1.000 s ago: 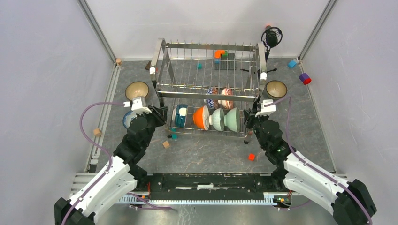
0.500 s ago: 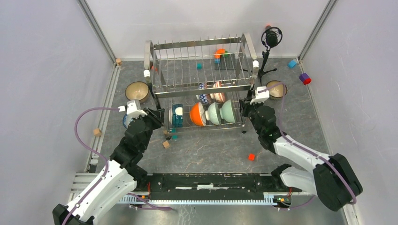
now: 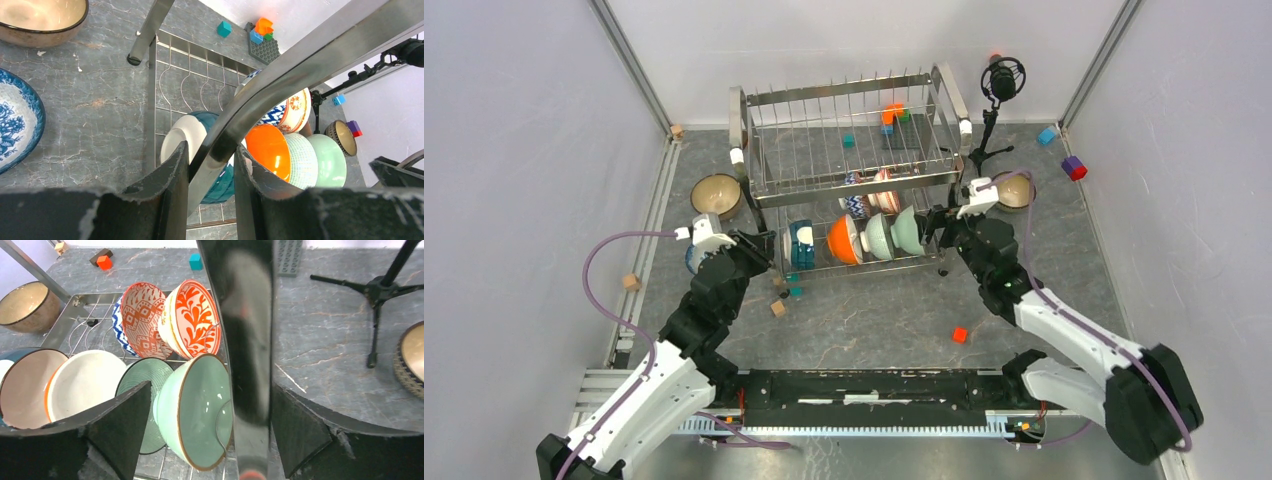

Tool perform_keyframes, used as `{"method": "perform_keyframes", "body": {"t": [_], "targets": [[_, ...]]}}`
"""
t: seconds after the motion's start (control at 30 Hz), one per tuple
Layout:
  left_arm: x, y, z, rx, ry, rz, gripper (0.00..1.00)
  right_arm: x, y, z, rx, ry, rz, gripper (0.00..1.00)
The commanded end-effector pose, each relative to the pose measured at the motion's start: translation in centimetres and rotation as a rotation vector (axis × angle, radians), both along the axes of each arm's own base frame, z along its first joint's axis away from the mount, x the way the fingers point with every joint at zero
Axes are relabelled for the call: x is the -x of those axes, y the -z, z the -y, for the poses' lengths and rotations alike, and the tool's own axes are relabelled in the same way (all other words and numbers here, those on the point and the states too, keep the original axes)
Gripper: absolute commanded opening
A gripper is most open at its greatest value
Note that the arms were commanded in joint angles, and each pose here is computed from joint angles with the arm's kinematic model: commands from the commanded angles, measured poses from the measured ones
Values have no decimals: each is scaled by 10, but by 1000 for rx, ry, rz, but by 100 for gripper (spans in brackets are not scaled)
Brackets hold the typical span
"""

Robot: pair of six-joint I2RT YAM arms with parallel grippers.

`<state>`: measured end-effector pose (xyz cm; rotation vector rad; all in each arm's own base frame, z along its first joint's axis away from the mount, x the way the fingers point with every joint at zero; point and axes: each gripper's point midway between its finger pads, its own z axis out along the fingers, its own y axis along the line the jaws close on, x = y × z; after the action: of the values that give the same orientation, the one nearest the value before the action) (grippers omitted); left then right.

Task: Unload the bowls from the dish rack
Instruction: Adjust the dish rack at the center of the board, then pick up the bowl from the dish rack.

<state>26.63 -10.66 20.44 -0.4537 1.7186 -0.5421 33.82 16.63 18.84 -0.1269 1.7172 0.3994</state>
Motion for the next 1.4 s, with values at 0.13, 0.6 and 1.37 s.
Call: {"method": "perform_keyframes", "body": {"t": [0.13, 0.6, 1.37], "targets": [[14, 15, 12, 113, 27, -116, 33, 44, -10, 34, 32, 45, -26, 98], [56, 3, -40, 93, -102, -113, 100, 122, -12, 12, -112, -263, 73, 92], [64, 10, -27, 40, 12, -132, 98, 144, -24, -95, -122, -468, 44, 78]]}}
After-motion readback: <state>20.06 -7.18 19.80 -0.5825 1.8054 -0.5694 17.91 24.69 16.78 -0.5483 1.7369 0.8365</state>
